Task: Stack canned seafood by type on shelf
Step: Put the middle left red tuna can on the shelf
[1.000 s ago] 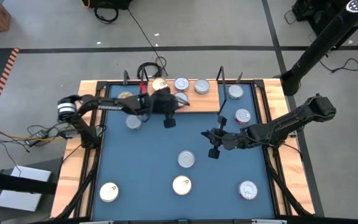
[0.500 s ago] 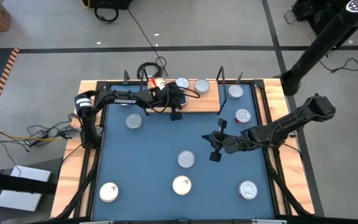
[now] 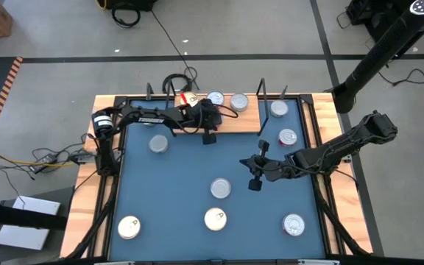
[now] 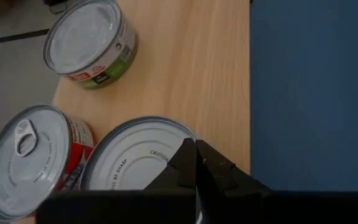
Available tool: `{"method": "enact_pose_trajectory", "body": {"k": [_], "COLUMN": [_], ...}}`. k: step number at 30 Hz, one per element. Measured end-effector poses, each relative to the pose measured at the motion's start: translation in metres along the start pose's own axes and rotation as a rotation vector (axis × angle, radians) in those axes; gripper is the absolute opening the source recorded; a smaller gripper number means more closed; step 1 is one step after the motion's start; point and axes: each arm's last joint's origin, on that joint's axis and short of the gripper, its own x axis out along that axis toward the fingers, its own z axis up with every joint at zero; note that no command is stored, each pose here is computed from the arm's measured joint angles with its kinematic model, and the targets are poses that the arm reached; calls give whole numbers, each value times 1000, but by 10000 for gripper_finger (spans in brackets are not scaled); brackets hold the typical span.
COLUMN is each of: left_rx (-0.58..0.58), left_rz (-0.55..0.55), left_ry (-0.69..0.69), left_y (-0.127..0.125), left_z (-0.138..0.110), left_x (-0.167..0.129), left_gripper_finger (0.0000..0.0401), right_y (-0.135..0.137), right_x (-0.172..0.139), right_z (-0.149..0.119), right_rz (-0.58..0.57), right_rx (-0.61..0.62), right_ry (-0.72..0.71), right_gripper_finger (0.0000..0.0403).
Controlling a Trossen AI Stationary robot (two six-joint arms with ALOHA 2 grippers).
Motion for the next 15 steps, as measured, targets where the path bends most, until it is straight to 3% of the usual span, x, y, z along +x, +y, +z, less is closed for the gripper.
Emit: {"method": "enact_pose_trajectory", "body": {"k": [7,15], "left_rx": [64,137], "left_rz": [-24,-206], "left_ry": [-95,-90], "left_y": [-4,-27], "left_z": [27,40], "left_x": [-36,-109], "left_gripper_finger": [1,1], "right_y": [0,-3], "right_x": [0,-1], "right_z": [2,17], "right_rz": [0,18], "right_rx": [-28,-108], "right_ry": [-1,-25], "right_gripper_finger": [2,4]}}
